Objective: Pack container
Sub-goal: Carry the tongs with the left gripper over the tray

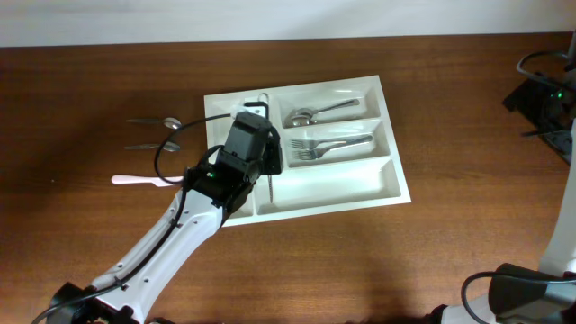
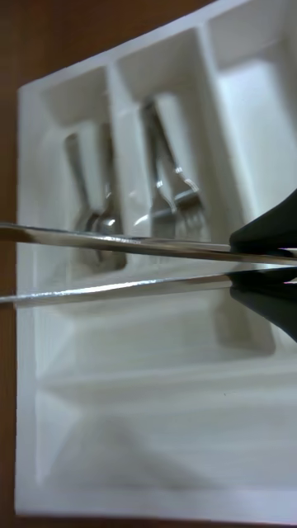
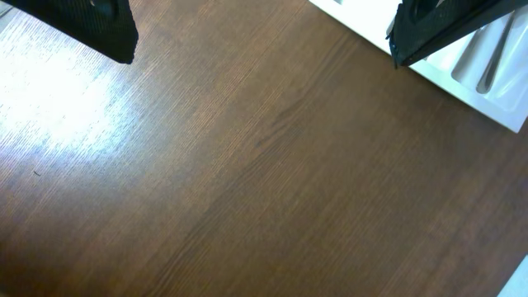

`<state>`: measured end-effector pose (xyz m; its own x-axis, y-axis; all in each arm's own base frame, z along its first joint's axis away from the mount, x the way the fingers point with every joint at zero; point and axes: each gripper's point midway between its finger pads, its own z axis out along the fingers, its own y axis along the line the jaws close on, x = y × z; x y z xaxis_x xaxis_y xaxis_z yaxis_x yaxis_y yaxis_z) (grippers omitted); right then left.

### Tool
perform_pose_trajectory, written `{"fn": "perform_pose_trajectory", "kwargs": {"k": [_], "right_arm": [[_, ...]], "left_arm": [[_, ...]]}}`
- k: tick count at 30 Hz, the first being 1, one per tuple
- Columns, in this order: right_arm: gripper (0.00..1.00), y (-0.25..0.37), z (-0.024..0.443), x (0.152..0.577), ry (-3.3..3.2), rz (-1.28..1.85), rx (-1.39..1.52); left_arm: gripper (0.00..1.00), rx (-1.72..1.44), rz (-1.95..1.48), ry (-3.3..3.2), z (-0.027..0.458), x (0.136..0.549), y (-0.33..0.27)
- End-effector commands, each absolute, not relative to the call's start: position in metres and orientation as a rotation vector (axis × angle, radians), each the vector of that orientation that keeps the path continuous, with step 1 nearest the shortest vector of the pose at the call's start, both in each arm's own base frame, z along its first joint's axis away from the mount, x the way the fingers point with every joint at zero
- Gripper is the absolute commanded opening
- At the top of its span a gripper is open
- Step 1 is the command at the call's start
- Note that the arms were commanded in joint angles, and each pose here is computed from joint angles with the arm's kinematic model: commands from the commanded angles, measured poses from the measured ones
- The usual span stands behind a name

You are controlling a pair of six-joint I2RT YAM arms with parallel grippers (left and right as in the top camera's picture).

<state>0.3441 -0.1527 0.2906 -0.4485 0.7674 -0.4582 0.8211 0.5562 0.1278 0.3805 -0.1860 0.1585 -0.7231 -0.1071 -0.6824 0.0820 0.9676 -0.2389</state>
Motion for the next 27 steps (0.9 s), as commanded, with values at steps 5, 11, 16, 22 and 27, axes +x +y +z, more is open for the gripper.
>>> {"fn": "perform_pose_trajectory", "kwargs": {"k": [5,11,16,22,27], "right_arm": [[0.99,-0.154,0.291,0.344,2.326,-0.159,1.276],[0.99,-0.154,0.291,0.344,2.326,-0.159,1.276],[0.99,-0.154,0.291,0.344,2.326,-0.159,1.276],[0.99,-0.154,0.291,0.344,2.326,-0.159,1.276],[0.99,-0.154,0.291,0.344,2.326,-0.159,1.276]], "left_arm": [[0.02,-0.14,-0.463,2.246,0.186,0.391,-0.206],[0.02,0.376,-0.508,2.223,0.188,0.365,-0.254],[0.02,0.665,-0.38,2.234,0.169,0.348,-0.252],[0.02,0.825,-0.22,2.232,0.157,0.345,-0.237],[0.02,0.891,-0.136,2.198,0.157,0.348,-0.232]]}}
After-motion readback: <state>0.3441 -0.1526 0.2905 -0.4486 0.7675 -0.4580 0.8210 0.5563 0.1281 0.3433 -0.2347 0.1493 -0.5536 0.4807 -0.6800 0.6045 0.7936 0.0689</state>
